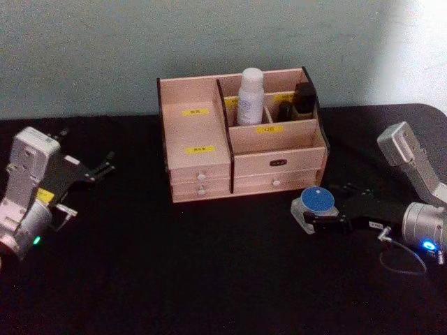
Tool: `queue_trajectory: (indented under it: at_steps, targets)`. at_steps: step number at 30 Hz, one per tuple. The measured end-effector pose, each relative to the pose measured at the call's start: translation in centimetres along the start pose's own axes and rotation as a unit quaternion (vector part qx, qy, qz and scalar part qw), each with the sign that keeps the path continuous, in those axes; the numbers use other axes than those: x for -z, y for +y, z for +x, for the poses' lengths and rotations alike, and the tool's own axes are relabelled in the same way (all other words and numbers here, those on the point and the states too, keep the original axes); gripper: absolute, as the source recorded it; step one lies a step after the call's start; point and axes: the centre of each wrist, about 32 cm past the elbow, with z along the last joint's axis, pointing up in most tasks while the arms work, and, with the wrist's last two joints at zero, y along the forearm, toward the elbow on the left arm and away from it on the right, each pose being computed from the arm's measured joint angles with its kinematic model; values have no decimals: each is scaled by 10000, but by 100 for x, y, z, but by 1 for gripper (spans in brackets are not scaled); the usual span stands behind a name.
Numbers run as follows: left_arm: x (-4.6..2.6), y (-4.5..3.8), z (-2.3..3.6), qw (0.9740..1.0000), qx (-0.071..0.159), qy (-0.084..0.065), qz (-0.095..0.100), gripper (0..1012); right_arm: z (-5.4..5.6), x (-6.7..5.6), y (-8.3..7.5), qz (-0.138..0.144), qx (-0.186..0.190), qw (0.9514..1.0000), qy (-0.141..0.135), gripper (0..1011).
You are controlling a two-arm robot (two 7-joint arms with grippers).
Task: Pick up the facial cleanser and watermelon frost from the table and place them into the tiered storage box.
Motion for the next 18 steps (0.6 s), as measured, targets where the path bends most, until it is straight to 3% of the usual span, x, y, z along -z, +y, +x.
queue_trajectory:
  at_steps: [18]
  targets:
    - [0, 0, 0, 10000, 0, 0, 0, 1001, 25, 7, 61, -36, 8, 10000, 5, 1000]
